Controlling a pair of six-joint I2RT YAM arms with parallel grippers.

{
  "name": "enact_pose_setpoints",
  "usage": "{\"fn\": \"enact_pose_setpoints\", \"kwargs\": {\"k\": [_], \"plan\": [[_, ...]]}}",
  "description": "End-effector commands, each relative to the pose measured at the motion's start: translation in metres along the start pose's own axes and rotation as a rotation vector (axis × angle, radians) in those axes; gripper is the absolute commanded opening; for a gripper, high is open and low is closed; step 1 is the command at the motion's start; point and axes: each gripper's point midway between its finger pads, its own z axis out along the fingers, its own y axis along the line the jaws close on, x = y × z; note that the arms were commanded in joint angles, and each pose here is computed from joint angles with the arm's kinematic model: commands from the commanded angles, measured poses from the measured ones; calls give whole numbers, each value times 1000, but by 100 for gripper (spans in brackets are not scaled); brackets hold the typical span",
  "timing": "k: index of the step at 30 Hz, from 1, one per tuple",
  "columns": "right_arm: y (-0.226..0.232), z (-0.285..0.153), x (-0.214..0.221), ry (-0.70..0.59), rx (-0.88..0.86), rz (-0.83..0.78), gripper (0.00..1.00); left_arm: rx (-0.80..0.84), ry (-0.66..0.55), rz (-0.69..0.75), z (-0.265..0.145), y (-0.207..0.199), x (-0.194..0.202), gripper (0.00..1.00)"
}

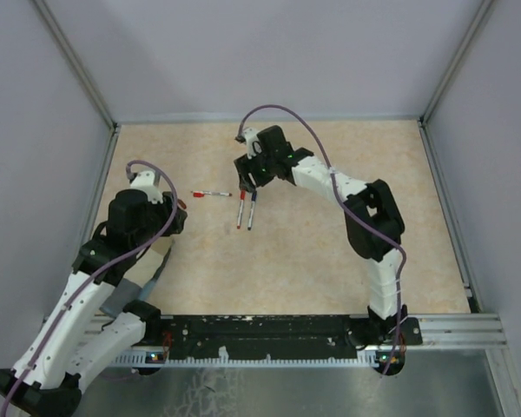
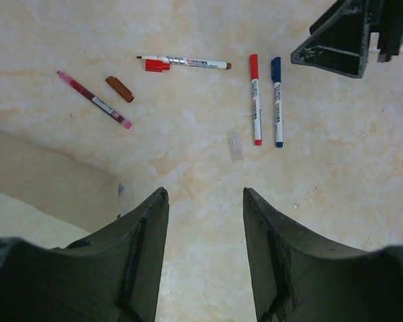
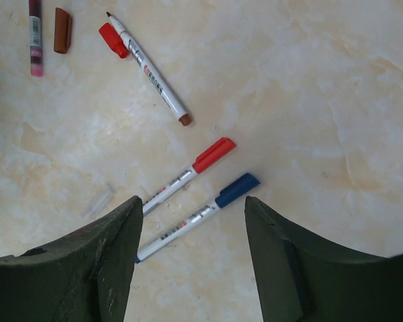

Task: Insert the pens into the pen caps
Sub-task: Pick up the pen from the center of the board.

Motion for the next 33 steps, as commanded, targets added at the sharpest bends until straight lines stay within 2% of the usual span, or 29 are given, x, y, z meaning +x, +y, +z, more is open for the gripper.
{"fn": "enact_pose_setpoints", "kwargs": {"k": [1,11,22,33], "plan": [[12,24,-26,-6,-70,-168,62,-41,-19,-8,-2,9,0,54],[18,85,-10,108,-124,-311,61,-61,-16,-12,3,13,4,56],[29,120,-10,95,-122,-378,60,-72,2,-8,8,14,8,58],[31,139,8,139,-68,-432,47,-77,0,-8,8,15,7,59]]}}
